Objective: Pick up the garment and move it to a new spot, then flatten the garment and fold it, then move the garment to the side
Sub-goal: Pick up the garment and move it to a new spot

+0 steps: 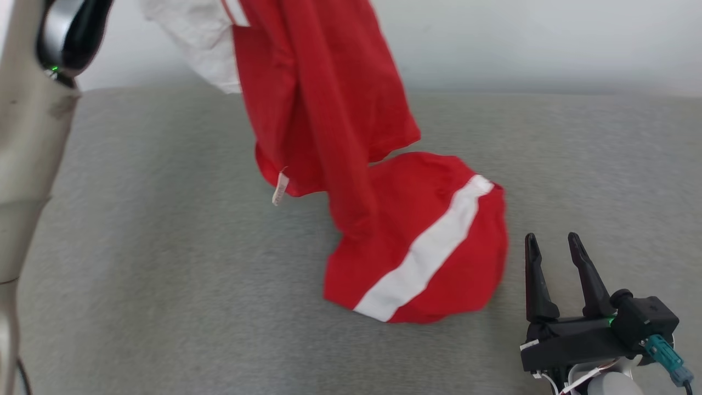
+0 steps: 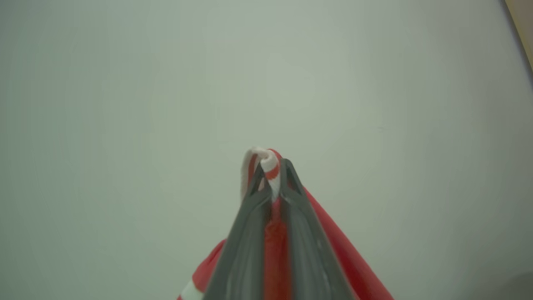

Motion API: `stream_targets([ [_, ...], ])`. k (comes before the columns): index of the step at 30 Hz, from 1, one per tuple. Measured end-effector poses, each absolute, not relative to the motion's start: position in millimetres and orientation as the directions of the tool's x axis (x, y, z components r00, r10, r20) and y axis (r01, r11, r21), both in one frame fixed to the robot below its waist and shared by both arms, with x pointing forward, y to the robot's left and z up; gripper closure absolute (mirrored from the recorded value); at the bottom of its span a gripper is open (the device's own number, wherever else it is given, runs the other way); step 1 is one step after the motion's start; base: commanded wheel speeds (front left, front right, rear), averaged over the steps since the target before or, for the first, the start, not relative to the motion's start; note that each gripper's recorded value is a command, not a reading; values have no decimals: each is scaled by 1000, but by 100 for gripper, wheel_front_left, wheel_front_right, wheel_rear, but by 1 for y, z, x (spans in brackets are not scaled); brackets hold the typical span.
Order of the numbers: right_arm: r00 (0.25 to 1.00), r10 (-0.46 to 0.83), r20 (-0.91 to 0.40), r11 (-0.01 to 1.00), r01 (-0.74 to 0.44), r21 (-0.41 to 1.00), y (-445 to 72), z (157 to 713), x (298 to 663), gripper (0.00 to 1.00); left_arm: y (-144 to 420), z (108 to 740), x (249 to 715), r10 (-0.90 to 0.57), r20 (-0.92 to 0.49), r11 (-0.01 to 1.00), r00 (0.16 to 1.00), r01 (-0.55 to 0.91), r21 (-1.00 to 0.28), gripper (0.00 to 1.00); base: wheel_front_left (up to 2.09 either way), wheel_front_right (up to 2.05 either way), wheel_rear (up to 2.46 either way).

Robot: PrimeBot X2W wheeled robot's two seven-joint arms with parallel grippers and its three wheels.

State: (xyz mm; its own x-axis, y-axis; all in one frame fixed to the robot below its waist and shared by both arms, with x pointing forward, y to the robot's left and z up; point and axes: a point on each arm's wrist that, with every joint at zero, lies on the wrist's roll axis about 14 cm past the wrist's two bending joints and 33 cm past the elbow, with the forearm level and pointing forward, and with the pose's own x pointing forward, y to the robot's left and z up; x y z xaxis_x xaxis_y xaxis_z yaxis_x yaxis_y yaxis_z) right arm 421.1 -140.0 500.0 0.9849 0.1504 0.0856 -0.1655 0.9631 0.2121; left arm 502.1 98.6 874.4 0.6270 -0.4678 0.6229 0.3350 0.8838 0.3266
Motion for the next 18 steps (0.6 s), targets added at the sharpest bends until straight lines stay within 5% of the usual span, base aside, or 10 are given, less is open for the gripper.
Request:
stream_targets([
  [18, 873, 462, 158, 855, -485, 183, -15, 514, 452, 0, 316, 814, 466, -33, 531, 958, 847, -125, 259, 100, 0, 0, 0],
])
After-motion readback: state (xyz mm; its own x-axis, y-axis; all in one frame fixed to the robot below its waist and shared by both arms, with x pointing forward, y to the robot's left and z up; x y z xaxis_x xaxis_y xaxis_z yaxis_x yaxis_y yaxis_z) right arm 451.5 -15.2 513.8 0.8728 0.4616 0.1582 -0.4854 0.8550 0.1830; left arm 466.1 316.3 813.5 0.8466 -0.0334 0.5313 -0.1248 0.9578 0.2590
